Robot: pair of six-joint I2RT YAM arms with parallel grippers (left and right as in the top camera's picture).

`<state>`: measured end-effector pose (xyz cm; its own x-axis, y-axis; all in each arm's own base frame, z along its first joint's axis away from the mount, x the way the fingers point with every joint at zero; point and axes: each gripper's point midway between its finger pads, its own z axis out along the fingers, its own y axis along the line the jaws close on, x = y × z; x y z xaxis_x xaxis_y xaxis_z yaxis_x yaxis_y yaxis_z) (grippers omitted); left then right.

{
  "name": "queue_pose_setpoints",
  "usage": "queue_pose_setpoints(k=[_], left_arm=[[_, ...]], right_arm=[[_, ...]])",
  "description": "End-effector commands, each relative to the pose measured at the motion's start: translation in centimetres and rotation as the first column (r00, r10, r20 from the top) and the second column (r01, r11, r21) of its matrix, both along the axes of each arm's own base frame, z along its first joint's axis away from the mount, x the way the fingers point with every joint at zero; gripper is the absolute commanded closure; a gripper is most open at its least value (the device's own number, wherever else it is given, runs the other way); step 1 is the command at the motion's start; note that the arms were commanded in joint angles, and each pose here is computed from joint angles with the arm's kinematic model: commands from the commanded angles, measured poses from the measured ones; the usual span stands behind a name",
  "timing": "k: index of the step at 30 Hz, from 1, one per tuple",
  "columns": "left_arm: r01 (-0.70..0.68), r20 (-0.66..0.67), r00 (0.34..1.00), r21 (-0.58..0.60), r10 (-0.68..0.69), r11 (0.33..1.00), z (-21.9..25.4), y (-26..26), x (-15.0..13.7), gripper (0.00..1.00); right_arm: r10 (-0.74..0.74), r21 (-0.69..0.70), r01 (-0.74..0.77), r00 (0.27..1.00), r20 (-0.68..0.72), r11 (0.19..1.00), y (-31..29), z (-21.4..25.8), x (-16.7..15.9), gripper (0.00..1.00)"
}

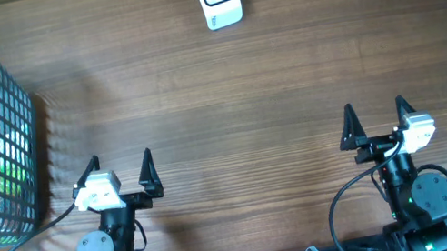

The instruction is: Scan the item barcode

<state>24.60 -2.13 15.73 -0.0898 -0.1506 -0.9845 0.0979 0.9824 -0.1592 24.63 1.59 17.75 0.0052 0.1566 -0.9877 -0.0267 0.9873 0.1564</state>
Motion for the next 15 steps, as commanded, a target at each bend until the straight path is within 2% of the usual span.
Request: queue_pose_setpoints(k=[1, 15], left_arm=[[0.024, -0.009, 1.0, 0.017, -0.023, 1.0, -0.28, -0.34, -0.05, 0.0], [0.024, -0.009, 1.0, 0.017, -0.023, 1.0, -0.27, -0.34, -0.05, 0.0]], right_arm=[[-0.013, 0.002, 0.013, 1.0, 0.005, 1.0, -0.25, 0.1, 0.01, 0.01], [-0.013, 0.002, 0.013, 1.0, 0.005, 1.0, -0.25, 0.1, 0.01, 0.0]])
